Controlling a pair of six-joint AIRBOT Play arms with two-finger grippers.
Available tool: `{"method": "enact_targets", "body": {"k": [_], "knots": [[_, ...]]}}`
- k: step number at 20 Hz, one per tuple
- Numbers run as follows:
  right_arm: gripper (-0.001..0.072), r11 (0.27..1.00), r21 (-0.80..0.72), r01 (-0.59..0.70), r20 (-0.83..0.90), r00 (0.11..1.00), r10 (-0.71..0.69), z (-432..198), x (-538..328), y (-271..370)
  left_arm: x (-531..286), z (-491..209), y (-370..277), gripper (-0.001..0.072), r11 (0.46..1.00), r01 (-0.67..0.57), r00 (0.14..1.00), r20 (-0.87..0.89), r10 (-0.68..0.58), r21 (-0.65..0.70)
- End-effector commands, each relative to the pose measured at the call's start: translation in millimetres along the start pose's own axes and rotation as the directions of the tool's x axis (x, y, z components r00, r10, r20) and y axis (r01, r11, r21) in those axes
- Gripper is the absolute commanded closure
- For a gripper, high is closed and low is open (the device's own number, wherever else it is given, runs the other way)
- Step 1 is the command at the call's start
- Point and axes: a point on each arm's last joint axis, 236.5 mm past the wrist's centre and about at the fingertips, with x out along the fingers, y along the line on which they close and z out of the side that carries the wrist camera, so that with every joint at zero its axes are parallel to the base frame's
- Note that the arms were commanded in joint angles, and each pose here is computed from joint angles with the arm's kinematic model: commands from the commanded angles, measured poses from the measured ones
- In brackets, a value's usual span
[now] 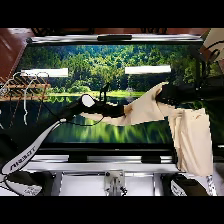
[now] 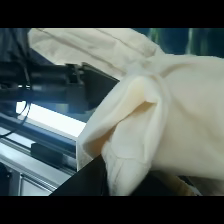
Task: Fold the shirts.
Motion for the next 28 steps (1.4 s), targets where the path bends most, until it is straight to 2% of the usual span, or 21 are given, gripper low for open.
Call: {"method": "enact_targets", "body": {"k": [1,4,7,11,14,18,22,23,25,28], "knots": [[0.0648,0.999,0.025,-0.032,0.017,0.999,0.032,-7.9,-14.0,16.5,29.0,-20.5,-24.8,0.0674,0.998,0.061,0.998,-0.015,-0.061,0.003],[0.0648,0.998,0.042,-0.042,-0.001,0.999,0.042,-12.2,-14.0,19.0,9.7,-6.6,-5.2,0.0675,0.999,0.033,0.999,-0.027,-0.033,0.024],[0.0648,0.998,0.055,-0.04,-0.012,0.999,0.041,-7.6,-5.5,14.2,-49.1,29.7,24.4,0.0675,0.996,-0.041,0.999,0.014,0.04,0.083],[0.0648,0.998,0.001,-0.065,-0.011,0.998,0.065,15.1,47.3,29.8,-173.1,85.6,44.5,0.0675,0.984,-0.135,0.974,0.197,0.111,0.114],[0.0648,0.994,-0.038,-0.107,-0.015,0.994,0.106,28.5,119.0,57.9,-279.3,106.6,49.3,0.0675,0.976,-0.196,0.918,0.368,0.149,0.094],[0.0648,0.984,-0.03,-0.173,0.0,0.985,0.173,29.9,227.6,92.9,-381.4,91.9,42.2,0.0675,0.966,-0.25,0.842,0.507,0.185,0.062],[0.0647,0.957,0.128,-0.259,0.014,0.966,0.259,23.0,298.5,105.9,-422.7,58.1,26.1,0.0674,0.941,-0.327,0.805,0.546,0.232,0.082],[0.0616,0.945,0.164,-0.284,0.009,0.958,0.287,19.8,308.2,109.2,-427.0,52.8,24.8,0.0674,0.937,-0.342,0.795,0.553,0.248,0.07],[0.0096,0.906,0.21,-0.367,0.04,0.929,0.367,25.7,313.5,122.7,-428.9,44.6,21.6,0.0674,0.937,-0.344,0.788,0.562,0.251,0.063],[0.0094,0.895,0.185,-0.406,0.066,0.914,0.401,41.0,295.5,121.3,-418.7,37.2,32.7,0.0674,0.941,-0.336,0.802,0.537,0.262,0.043]]}}
